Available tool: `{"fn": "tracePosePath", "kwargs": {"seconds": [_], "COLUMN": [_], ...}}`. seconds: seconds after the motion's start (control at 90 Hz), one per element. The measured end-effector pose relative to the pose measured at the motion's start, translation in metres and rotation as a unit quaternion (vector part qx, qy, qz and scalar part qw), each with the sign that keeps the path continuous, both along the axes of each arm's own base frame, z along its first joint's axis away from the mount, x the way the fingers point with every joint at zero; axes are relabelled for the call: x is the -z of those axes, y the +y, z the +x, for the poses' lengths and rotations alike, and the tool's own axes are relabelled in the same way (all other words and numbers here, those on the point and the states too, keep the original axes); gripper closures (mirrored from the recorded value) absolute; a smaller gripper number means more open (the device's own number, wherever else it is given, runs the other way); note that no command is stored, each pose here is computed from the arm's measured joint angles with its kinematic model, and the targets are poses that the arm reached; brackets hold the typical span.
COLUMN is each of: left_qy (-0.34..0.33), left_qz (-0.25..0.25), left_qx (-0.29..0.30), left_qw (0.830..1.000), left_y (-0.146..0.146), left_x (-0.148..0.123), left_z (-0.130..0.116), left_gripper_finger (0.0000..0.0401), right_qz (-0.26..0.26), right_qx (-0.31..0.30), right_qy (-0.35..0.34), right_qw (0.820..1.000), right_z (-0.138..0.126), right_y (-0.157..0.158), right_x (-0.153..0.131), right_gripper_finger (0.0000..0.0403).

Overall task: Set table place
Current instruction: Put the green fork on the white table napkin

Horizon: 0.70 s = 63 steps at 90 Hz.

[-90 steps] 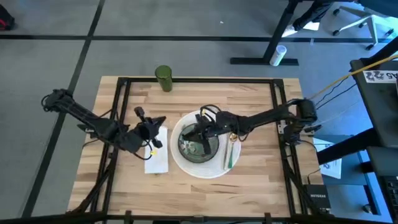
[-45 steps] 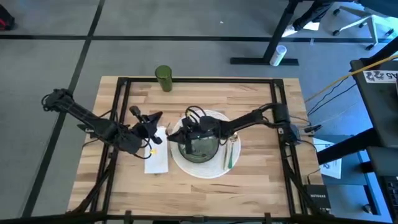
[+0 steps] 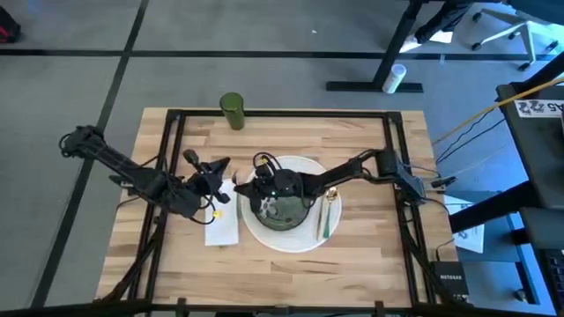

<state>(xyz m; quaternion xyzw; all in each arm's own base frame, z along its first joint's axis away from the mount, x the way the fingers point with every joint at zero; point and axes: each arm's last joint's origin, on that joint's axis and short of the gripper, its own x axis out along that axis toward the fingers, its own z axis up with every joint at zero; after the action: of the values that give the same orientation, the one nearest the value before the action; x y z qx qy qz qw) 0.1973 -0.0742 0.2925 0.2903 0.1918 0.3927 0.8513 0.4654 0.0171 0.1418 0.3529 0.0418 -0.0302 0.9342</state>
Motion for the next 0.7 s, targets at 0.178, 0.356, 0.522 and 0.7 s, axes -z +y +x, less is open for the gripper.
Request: {"fn": "tracePosePath", "kwargs": {"seconds": [0.178, 0.356, 0.522, 0.7], "left_qy": [-0.002, -0.005, -0.01, -0.011], "left_qz": [-0.002, -0.004, -0.008, -0.009], "left_qx": [-0.001, -0.001, -0.002, -0.002], "left_qw": [1.0, 1.0, 1.0, 1.0], "left_y": [0.0, 0.0, 0.0, 0.0], "left_x": [0.0, 0.0, 0.0, 0.001], "left_z": [0.0, 0.0, 0.0, 0.0], "left_gripper_finger": [0.0401, 0.0401, 0.0401, 0.0401], "right_qz": [0.012, 0.016, 0.01, -0.001], "right_qx": [-0.001, -0.016, -0.023, -0.034], "right_qy": [0.007, -0.008, -0.003, 0.012], "right_qw": [1.0, 1.0, 1.0, 0.999], "right_z": [-0.001, 0.004, 0.013, 0.02], "right_y": [0.014, 0.025, 0.025, 0.026], "right_x": [0.001, -0.008, -0.019, -0.027], "right_gripper_finger": [0.0398, 0.0398, 0.0398, 0.0398]}}
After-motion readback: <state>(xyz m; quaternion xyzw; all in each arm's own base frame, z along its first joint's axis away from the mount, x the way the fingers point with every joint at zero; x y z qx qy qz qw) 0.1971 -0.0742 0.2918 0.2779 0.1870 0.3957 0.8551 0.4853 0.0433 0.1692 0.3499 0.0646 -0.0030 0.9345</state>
